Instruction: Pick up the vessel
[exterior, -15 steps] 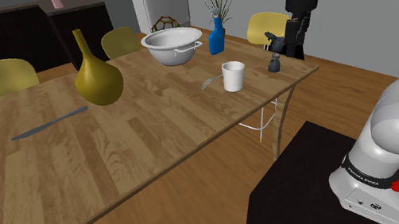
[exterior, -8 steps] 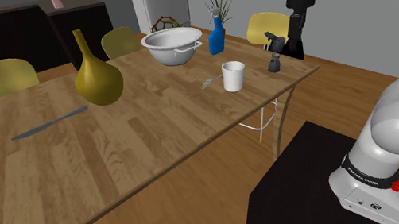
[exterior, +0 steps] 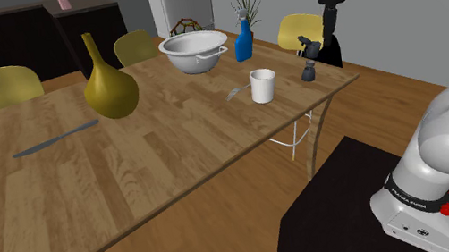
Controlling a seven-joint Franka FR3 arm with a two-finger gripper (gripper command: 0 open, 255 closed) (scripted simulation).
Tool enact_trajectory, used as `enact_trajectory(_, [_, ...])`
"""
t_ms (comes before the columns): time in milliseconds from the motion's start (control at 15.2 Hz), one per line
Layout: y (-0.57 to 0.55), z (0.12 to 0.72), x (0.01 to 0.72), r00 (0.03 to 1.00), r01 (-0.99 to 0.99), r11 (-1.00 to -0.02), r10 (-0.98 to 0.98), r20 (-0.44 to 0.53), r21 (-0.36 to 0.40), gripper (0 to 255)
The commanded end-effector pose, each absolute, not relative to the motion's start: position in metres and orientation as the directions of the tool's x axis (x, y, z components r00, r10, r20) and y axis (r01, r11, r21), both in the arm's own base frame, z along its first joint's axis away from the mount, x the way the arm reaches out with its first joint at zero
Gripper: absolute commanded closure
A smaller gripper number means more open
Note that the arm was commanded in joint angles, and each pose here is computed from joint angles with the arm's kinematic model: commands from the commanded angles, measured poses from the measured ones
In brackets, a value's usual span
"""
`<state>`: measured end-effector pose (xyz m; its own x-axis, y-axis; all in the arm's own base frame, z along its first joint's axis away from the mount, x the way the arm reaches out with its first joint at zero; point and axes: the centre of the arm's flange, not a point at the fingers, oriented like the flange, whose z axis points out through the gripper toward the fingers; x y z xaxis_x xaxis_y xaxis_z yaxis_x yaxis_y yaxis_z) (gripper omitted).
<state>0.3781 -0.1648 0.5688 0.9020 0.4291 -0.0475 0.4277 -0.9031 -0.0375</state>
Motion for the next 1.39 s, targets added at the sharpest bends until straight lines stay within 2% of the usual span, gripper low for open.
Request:
enact_trajectory(0, [-0.185, 0.566, 0.393, 0.878, 0.474, -0.879, 0.476, -0.044, -0.046, 0])
enact_trajectory(528, [-0.259, 0.552, 0.462, 0.781, 0.621, -0.780, 0.624, -0.025, -0.076, 0])
enact_trajectory(1122, [-0.259, 0.512, 0.462, 0.781, 0.621, -0.780, 0.624, -0.025, -0.076, 0])
enact_trajectory(1188, [-0.258, 0.512, 0.462, 0.781, 0.621, -0.780, 0.624, -0.025, -0.076, 255])
enact_trajectory(1320, [-0.258, 0.512, 0.462, 0.781, 0.621, -0.780, 0.624, -0.025, -0.076, 255])
